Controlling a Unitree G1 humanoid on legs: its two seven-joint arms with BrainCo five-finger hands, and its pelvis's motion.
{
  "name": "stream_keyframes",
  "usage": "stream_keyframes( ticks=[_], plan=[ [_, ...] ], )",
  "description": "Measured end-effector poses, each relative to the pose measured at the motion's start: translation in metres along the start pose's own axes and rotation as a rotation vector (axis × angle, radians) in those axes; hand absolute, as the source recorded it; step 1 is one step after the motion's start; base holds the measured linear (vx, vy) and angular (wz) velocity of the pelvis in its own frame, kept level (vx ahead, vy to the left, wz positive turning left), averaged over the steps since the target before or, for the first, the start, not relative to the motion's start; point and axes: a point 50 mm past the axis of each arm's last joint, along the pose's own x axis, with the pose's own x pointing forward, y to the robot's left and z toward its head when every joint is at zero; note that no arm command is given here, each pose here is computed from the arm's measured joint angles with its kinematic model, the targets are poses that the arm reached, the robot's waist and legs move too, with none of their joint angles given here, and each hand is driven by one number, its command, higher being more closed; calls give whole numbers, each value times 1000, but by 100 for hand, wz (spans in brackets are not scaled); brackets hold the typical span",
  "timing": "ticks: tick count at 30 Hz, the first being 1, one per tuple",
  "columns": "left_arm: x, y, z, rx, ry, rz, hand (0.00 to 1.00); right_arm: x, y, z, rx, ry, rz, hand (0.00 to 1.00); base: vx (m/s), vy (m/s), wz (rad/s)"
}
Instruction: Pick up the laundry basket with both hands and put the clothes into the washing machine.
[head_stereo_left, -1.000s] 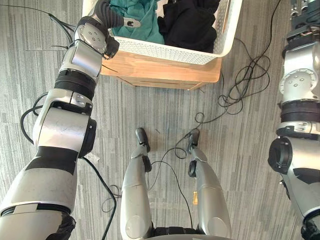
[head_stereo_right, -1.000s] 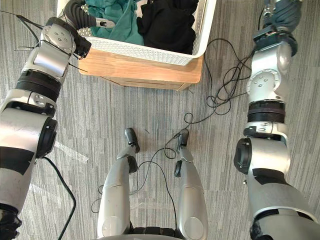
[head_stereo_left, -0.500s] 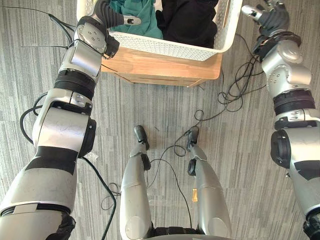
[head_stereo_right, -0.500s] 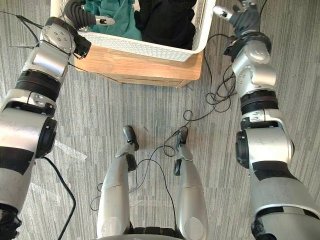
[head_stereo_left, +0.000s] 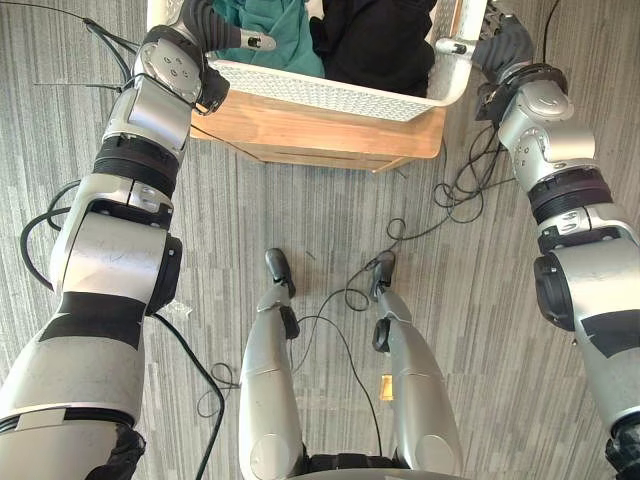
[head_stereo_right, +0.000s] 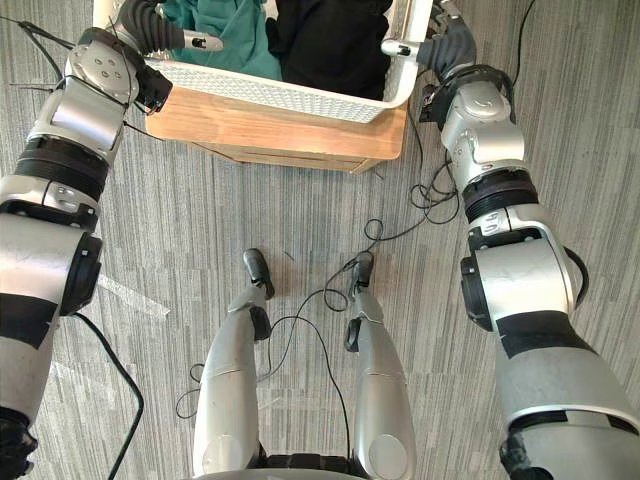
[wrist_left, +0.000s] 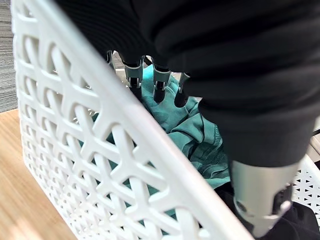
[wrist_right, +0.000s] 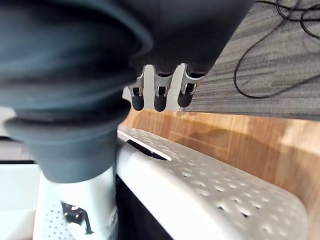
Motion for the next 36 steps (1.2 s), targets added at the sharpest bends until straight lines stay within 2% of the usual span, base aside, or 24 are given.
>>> stream_keyframes(
  ticks=[6,14,15,20,26,31,34,36],
  plan=[
    [1,-4,8,84,-18,-37,0,4,1,7,-253,38,25,0,-21,-30,9],
    [2,-1,9,83,-17,-28,0,6,1,17,-502,53,10,0,0,-46,7],
    [2,-1,9,81,-16,-27,100,6,1,17,-518,54,9,100,3,-47,5],
    [2,-2,10,77,-15,-26,100,6,-1,18,-540,62,3,100,3,-36,8],
    [2,2,11,29,-12,33,100,6,-4,22,-472,42,-30,100,2,-38,3],
    [-1,19,22,-84,-70,161,100,1,-5,20,-290,-24,-99,100,24,-40,1],
    [-9,32,25,-153,-109,276,100,-16,-13,35,-122,-188,-206,100,33,-41,-8],
    [-14,32,25,-170,-127,314,100,-29,-21,39,-68,-249,-271,100,27,-34,-6]
  ],
)
